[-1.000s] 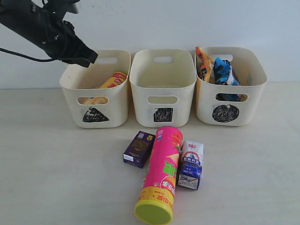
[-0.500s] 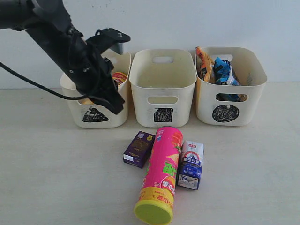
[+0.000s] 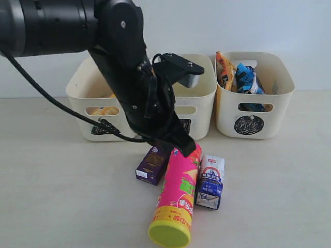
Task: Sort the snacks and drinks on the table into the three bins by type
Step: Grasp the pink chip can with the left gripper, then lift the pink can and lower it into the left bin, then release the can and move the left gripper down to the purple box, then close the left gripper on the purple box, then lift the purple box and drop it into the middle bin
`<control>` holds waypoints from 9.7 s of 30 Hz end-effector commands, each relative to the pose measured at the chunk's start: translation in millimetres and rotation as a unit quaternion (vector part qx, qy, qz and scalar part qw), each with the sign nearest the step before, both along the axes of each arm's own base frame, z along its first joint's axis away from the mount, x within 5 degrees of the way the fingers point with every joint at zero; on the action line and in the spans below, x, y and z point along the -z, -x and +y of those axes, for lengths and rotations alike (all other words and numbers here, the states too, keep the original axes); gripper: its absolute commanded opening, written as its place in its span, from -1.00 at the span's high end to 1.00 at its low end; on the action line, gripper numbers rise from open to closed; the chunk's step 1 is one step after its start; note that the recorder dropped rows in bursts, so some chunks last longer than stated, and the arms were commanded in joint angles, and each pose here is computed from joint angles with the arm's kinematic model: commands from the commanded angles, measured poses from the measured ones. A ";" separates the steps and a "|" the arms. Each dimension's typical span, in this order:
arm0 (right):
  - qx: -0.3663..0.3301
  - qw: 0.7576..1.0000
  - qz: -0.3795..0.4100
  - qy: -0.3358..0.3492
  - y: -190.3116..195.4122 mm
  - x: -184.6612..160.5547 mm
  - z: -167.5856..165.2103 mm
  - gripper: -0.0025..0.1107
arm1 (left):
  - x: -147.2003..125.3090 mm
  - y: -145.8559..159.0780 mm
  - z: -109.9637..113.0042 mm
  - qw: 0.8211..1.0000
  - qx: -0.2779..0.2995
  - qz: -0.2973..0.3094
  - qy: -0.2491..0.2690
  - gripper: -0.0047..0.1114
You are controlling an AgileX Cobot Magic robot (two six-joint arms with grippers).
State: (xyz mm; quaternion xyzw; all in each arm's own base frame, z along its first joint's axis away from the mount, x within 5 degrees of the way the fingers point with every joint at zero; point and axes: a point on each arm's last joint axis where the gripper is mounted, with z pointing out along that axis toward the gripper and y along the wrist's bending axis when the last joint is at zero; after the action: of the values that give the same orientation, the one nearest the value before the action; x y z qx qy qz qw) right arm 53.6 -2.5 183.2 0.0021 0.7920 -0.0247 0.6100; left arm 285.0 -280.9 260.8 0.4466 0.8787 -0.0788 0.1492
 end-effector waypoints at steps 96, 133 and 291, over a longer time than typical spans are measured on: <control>0.000 1.000 -0.006 -0.001 -0.1 0.1 0.1 0.94 | -60.3 -123.3 115.3 0.899 -0.232 -0.308 0.206 0.85; 0.000 1.000 -0.006 -0.001 -0.1 0.1 0.1 0.94 | -0.6 -196.4 141.1 0.921 -0.273 -0.246 0.128 -0.91; 0.000 1.000 -0.006 -0.001 -0.1 0.1 0.1 0.94 | 13.7 -168.4 -12.3 0.951 -0.122 -0.256 0.118 -0.42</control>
State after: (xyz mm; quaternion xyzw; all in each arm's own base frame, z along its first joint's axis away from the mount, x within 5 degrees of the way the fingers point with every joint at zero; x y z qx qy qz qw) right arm 53.6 -2.5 183.2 0.0029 0.7920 -0.0242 0.6100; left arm 454.8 -292.9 240.2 0.3231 0.8443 -0.0445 0.4251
